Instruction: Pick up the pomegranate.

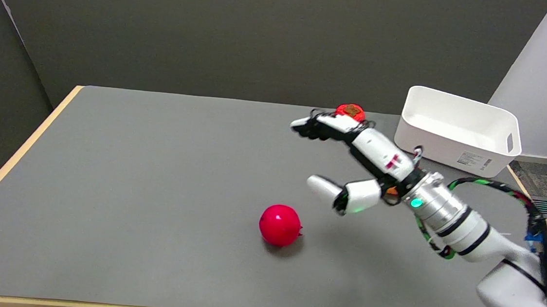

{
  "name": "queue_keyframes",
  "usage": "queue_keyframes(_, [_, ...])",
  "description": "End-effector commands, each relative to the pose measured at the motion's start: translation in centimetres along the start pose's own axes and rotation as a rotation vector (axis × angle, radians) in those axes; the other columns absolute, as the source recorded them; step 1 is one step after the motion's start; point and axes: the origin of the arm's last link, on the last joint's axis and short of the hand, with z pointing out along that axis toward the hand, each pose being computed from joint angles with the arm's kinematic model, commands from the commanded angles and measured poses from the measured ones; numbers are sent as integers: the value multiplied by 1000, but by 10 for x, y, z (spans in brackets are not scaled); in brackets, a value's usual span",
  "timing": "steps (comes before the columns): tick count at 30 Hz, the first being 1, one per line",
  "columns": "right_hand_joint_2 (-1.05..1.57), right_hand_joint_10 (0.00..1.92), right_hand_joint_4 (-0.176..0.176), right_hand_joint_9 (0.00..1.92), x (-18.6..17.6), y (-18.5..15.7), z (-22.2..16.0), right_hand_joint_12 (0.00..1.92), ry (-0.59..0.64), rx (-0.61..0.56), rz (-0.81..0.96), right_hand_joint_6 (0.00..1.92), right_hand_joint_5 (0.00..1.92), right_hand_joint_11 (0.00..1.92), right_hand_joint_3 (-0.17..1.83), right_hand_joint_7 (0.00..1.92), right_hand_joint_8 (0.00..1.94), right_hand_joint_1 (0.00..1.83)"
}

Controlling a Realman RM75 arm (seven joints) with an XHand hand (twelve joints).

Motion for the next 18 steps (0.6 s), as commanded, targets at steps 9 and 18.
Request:
queue_keyframes(9, [598,875,58,311,-67,-51,28,1353,-172,118,-366,586,296,182,946,428,521,506])
queue_keyframes(18, [604,907,61,283,-68,-46,36,1363,-213,106,-406,552,307,162,876,443,466,571])
